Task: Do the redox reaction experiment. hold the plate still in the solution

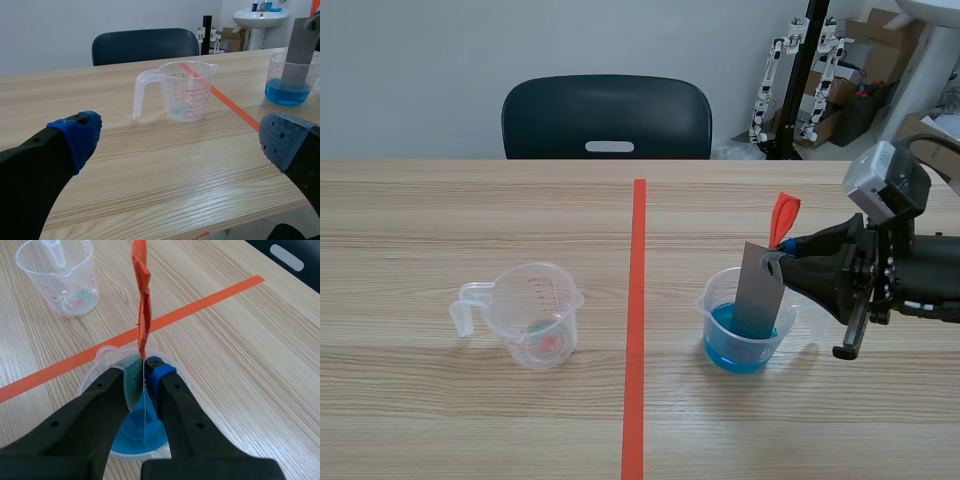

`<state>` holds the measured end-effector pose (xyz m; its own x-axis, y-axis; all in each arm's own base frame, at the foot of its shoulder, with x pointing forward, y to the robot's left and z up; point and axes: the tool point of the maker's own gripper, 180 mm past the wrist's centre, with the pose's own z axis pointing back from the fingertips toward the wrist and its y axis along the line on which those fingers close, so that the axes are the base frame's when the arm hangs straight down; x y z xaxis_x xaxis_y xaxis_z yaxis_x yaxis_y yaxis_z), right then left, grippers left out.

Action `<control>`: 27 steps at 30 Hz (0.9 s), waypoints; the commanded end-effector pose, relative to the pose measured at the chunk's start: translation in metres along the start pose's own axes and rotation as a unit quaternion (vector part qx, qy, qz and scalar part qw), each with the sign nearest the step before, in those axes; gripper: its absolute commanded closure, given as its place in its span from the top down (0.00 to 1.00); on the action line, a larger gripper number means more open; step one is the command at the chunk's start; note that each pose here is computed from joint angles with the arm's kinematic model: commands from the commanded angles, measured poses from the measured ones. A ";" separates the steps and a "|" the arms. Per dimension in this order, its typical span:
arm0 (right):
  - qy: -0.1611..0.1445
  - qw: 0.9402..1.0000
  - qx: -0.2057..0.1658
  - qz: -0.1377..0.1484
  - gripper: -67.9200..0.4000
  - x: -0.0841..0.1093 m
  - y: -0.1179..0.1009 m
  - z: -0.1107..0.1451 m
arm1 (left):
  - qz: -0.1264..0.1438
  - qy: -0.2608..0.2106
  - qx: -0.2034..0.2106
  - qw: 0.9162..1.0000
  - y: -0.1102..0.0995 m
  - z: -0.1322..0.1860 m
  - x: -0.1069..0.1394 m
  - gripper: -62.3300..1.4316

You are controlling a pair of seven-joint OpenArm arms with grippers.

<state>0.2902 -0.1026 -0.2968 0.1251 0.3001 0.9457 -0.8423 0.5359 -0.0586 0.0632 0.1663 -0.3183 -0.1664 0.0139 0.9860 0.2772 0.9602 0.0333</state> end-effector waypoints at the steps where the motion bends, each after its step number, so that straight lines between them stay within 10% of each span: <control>1: -0.002 1.000 -0.007 0.014 0.02 0.008 -0.008 0.003 | 0.001 -0.026 0.001 1.000 0.000 0.000 0.011 1.00; 27: -0.002 1.000 -0.007 0.013 0.02 0.008 -0.008 0.003 | 0.001 -0.023 -0.012 1.000 -0.005 0.000 0.010 1.00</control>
<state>0.2902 -0.1026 -0.2968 0.1251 0.3001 0.9457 -0.8423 0.5359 -0.0586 0.0620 0.1617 -0.3197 -0.1605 0.0115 0.9870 0.3023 0.9524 0.0380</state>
